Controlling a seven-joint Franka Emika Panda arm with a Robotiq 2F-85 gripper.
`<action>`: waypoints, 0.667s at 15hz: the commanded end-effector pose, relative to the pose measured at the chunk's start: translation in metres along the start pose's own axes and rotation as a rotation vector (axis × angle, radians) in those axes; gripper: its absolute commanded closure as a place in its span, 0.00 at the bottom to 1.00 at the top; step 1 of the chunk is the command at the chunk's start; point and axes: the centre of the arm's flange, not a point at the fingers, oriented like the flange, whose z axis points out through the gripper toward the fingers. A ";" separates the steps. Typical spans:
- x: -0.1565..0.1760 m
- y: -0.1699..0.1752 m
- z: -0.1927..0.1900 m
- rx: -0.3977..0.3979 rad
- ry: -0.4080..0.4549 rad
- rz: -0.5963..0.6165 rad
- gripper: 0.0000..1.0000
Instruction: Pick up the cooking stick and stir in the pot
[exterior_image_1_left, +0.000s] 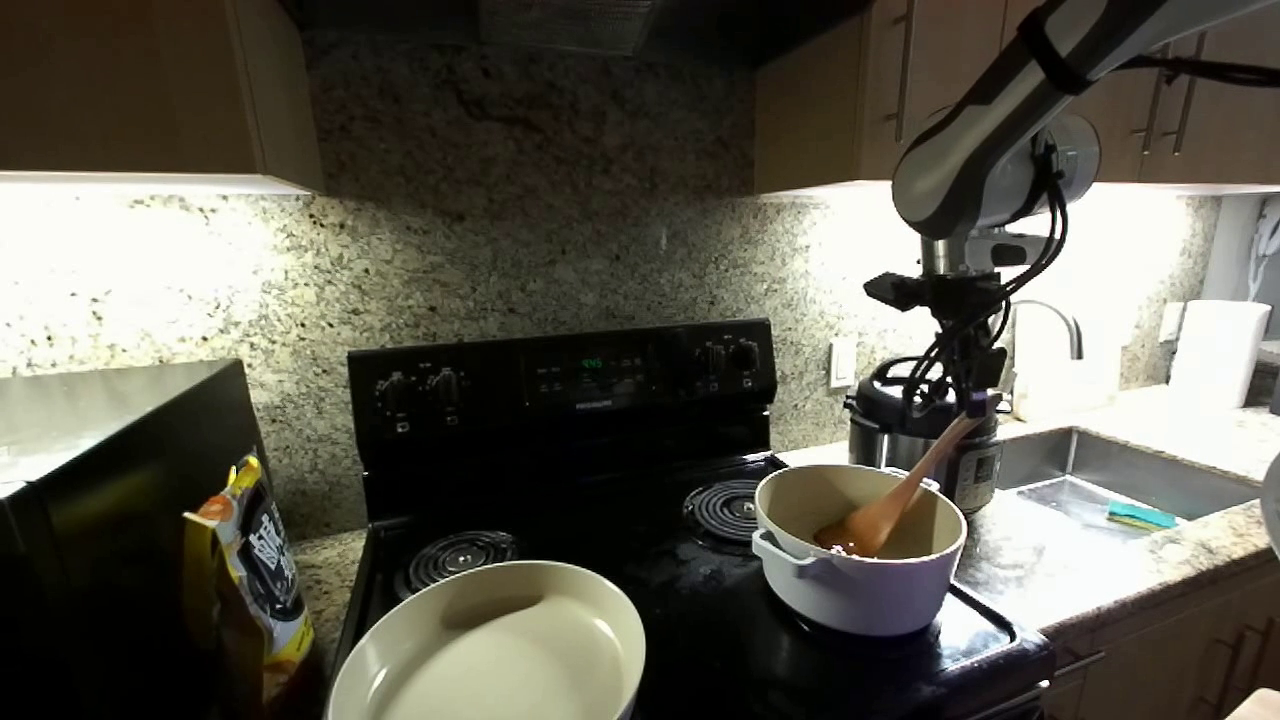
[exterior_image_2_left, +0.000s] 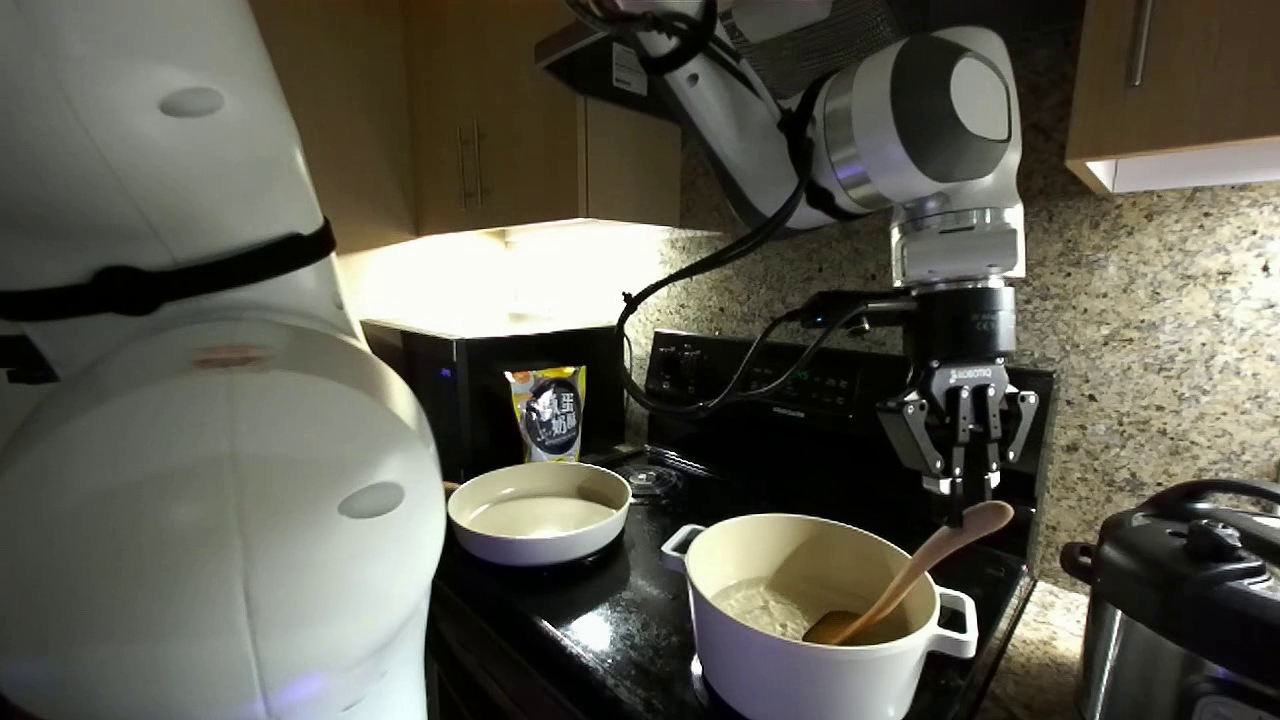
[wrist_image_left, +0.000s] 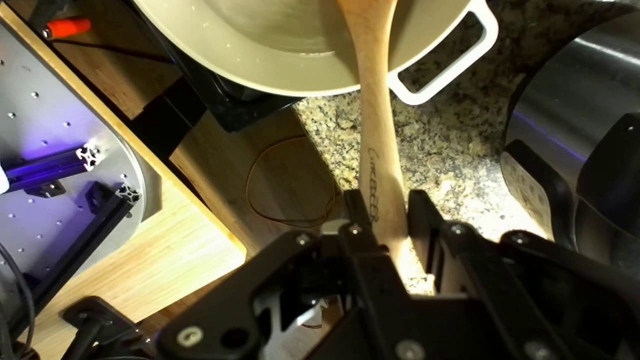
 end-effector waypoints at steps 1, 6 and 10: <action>-0.014 0.019 0.006 -0.017 0.002 -0.003 0.91; -0.049 0.021 -0.005 0.000 0.007 -0.071 0.91; -0.056 0.018 -0.012 0.008 0.008 -0.055 0.91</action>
